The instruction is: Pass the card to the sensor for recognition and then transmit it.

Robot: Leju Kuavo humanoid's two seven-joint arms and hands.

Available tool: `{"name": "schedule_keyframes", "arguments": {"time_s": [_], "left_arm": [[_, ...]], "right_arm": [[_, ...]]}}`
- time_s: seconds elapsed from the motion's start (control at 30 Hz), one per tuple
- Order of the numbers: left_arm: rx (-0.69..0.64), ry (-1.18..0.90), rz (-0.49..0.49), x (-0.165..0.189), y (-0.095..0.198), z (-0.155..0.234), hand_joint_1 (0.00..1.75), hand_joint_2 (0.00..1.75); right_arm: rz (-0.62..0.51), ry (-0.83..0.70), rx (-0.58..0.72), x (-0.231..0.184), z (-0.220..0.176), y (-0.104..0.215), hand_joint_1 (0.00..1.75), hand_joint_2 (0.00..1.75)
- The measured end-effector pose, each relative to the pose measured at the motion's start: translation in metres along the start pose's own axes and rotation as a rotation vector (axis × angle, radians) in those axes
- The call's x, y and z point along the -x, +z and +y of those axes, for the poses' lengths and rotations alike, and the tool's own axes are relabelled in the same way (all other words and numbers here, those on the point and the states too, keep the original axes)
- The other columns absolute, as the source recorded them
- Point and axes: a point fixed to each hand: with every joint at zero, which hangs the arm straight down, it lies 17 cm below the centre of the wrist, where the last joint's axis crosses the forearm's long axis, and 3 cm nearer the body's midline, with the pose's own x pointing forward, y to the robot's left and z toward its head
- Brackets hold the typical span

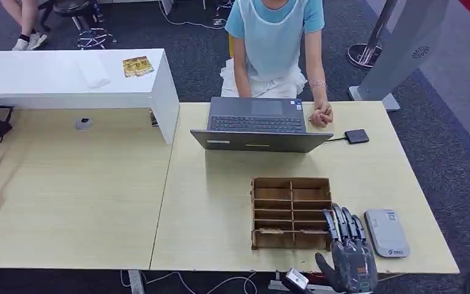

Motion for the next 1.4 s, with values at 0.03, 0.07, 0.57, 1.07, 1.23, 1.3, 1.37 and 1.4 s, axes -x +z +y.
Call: {"name": "schedule_keyframes", "arguments": {"time_s": [0.03, 0.07, 0.57, 1.07, 1.23, 1.3, 1.37, 1.4], "left_arm": [[0.000, 0.002, 0.000, 0.0001, 0.0000, 0.0000, 0.00, 0.00], [0.000, 0.002, 0.000, 0.0001, 0.0000, 0.0001, 0.00, 0.00], [0.000, 0.005, -0.011, -0.0019, 0.0000, 0.0002, 0.00, 0.00], [0.000, 0.015, -0.019, -0.0028, 0.0000, 0.0000, 0.00, 0.00], [0.015, 0.032, -0.022, -0.0036, 0.0005, -0.0025, 0.00, 0.00], [0.015, 0.037, -0.025, -0.0042, 0.0005, -0.0026, 0.00, 0.00], [0.015, 0.038, -0.025, -0.0041, 0.0005, -0.0025, 0.00, 0.00], [0.015, 0.040, -0.025, -0.0041, 0.0005, -0.0025, 0.00, 0.00]], "right_arm": [[-0.001, 0.000, 0.001, -0.0001, -0.0003, -0.0005, 0.00, 1.75], [0.000, 0.000, 0.002, 0.0005, -0.0007, -0.0011, 0.00, 1.75], [-0.007, -0.001, -0.008, 0.0024, 0.0001, -0.0067, 0.00, 1.75], [-0.015, -0.012, -0.028, -0.0008, 0.0035, -0.0076, 0.02, 1.75], [-0.018, -0.013, -0.031, -0.0015, 0.0037, -0.0092, 0.05, 1.75], [-0.020, -0.013, -0.033, -0.0019, 0.0040, -0.0094, 0.07, 1.75], [-0.020, -0.014, -0.034, -0.0021, 0.0042, -0.0094, 0.07, 1.75], [-0.019, -0.015, -0.036, -0.0020, 0.0045, -0.0094, 0.09, 1.75]]}}
